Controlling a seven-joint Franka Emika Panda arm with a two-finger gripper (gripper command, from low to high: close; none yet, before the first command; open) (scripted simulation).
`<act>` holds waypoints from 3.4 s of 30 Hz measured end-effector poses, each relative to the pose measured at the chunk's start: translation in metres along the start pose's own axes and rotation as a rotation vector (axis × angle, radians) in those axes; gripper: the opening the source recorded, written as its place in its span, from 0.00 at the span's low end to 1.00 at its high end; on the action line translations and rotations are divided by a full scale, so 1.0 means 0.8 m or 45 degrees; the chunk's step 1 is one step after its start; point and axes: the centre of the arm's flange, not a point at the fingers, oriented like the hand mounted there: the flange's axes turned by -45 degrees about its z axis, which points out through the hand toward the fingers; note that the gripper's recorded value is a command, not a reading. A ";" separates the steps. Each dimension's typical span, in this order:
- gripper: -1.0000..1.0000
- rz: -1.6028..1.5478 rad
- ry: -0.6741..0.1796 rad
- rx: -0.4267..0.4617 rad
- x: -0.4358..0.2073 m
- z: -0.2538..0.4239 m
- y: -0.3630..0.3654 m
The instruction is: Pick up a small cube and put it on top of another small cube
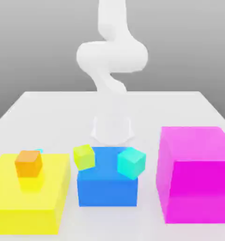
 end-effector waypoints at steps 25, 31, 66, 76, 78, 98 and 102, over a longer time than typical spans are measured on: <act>0.50 1.900 -0.236 -0.619 -0.206 0.271 0.278; 0.50 2.352 -0.216 -0.813 -0.290 0.297 0.330; 0.00 3.378 -0.035 -1.351 -0.563 0.372 0.399; 0.00 3.402 -0.077 -1.307 -0.534 0.353 0.398; 0.00 3.403 -0.080 -1.305 -0.527 0.345 0.397; 0.00 3.047 -0.385 -1.265 -0.486 0.305 0.489; 0.00 2.645 -0.474 -1.105 -0.378 0.319 0.427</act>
